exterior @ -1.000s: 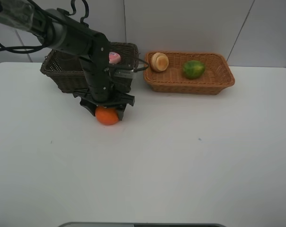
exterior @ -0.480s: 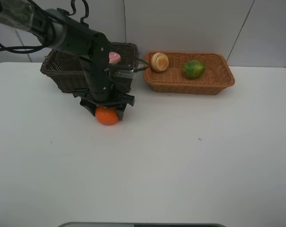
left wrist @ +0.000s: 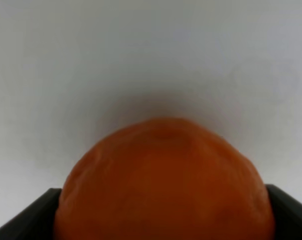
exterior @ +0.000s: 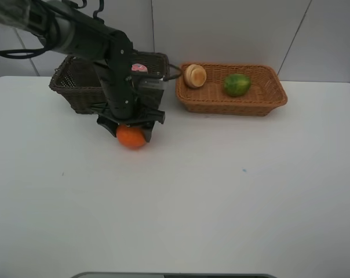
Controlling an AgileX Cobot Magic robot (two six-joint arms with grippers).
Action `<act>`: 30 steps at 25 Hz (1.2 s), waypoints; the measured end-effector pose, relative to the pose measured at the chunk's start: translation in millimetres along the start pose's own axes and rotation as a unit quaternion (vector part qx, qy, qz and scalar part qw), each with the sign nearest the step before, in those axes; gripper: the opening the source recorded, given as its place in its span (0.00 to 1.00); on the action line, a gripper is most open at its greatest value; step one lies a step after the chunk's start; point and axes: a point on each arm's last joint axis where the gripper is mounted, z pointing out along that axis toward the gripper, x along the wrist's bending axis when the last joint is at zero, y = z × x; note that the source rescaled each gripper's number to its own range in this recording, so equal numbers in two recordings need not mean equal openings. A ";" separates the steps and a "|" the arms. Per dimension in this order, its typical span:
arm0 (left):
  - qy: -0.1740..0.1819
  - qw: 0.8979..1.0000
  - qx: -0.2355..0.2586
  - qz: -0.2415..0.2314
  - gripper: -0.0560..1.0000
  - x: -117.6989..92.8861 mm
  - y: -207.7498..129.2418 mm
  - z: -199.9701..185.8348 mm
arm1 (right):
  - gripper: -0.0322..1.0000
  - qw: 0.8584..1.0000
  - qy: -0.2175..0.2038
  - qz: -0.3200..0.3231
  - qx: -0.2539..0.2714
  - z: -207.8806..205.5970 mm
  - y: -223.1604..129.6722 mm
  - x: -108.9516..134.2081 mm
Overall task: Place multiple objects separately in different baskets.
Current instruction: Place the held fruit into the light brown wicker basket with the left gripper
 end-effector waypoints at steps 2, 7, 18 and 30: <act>-0.006 1.000 -0.016 0.000 0.92 -0.6 1.4 -15.2 | 0.76 1.000 0.000 0.000 0.000 0.0 0.0 0.0; -0.019 0.998 -0.048 0.038 0.92 -14.6 12.7 -45.2 | 0.76 1.000 0.000 0.000 0.000 0.0 0.0 0.0; -0.072 0.972 -0.162 0.154 0.92 -67.6 58.1 -92.1 | 0.76 1.000 0.000 0.000 0.000 0.0 0.0 0.0; -0.109 0.917 -0.342 0.173 0.92 -100.7 99.5 -64.1 | 0.76 1.000 0.000 0.000 0.000 0.0 0.0 0.0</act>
